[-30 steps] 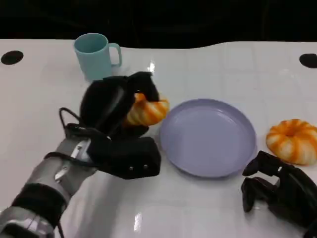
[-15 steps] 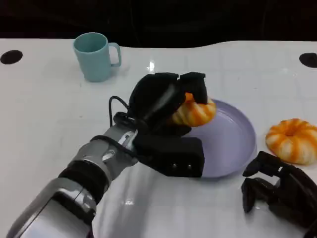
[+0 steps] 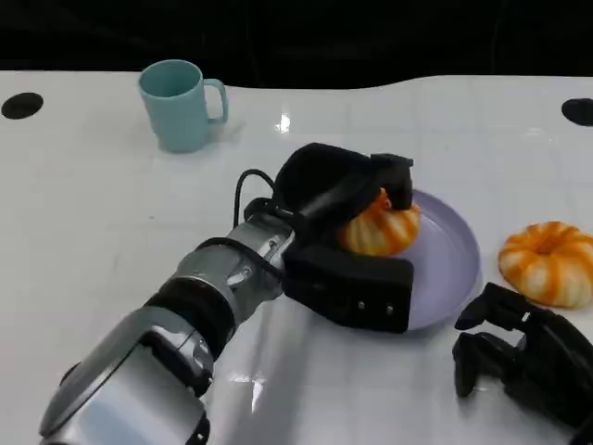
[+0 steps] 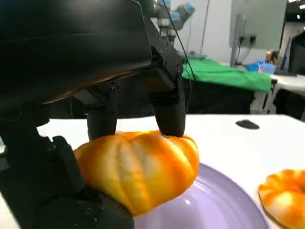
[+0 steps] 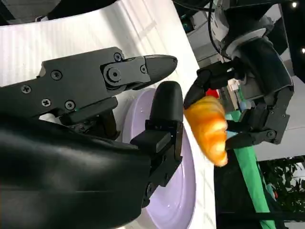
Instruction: Grasp the bread from the table and place it into the plate.
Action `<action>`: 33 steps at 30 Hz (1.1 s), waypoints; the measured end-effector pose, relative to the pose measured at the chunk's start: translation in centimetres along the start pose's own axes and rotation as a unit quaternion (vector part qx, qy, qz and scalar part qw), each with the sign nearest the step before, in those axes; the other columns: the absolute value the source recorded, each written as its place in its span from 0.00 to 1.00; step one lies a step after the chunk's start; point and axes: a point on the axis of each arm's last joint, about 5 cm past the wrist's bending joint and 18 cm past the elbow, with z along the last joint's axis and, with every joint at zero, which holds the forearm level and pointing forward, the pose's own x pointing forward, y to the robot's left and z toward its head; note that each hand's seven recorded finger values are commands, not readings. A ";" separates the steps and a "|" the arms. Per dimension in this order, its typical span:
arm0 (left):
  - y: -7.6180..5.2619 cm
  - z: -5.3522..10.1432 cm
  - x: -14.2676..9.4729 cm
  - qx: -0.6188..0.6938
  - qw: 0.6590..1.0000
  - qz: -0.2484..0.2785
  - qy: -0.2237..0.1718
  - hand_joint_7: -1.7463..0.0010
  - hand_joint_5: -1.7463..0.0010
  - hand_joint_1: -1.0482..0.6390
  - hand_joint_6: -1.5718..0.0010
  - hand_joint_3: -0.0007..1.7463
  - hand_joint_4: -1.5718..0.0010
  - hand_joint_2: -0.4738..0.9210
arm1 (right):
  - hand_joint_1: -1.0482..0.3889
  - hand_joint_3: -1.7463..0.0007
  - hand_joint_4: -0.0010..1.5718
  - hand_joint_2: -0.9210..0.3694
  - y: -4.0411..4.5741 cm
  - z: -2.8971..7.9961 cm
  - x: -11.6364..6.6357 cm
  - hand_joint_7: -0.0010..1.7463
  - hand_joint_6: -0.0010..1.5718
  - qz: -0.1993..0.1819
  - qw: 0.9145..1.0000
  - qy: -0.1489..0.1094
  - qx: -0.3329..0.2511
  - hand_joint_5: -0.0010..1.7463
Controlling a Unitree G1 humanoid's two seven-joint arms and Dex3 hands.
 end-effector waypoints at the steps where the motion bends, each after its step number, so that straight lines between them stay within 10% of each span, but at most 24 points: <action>1: 0.0 0.0 0.0 -0.001 1.000 -0.010 -0.001 0.83 0.51 0.32 0.75 0.05 0.72 0.97 | 0.36 0.91 0.51 0.00 0.01 0.0 -0.1 0.71 0.50 0.000 1.000 0.000 -0.001 0.91; 4: 0.1 -0.2 -0.1 -0.002 1.000 -0.023 -0.003 0.84 0.53 0.32 0.76 0.04 0.72 0.98 | 0.36 0.91 0.51 0.00 0.04 0.0 -0.2 0.71 0.50 -0.001 1.000 -0.001 -0.002 0.91; 7: 0.3 -0.3 -0.1 0.005 0.999 -0.041 0.002 0.89 0.68 0.15 0.91 0.18 0.98 1.00 | 0.36 0.90 0.51 0.00 0.05 0.0 -0.2 0.72 0.50 -0.001 1.000 -0.002 -0.003 0.92; 12: 0.9 -0.5 0.3 0.028 0.998 -0.064 0.010 0.88 0.70 0.13 0.93 0.20 1.00 1.00 | 0.36 0.89 0.50 0.00 0.06 0.0 -0.2 0.72 0.50 0.001 1.000 -0.003 -0.005 0.92; 16: 1.1 -0.6 0.3 0.029 0.994 -0.100 0.012 0.89 0.92 0.01 1.00 0.33 1.00 1.00 | 0.38 0.91 0.50 0.00 0.05 0.0 -0.2 0.75 0.48 0.001 1.000 -0.003 -0.003 0.94; 33: 4.0 -3.5 -3.6 -0.089 0.993 -0.076 -0.027 0.80 0.69 0.08 0.93 0.24 0.93 1.00 | 0.35 0.90 0.48 0.00 0.04 0.0 -0.2 0.78 0.46 0.004 1.000 -0.004 0.007 0.97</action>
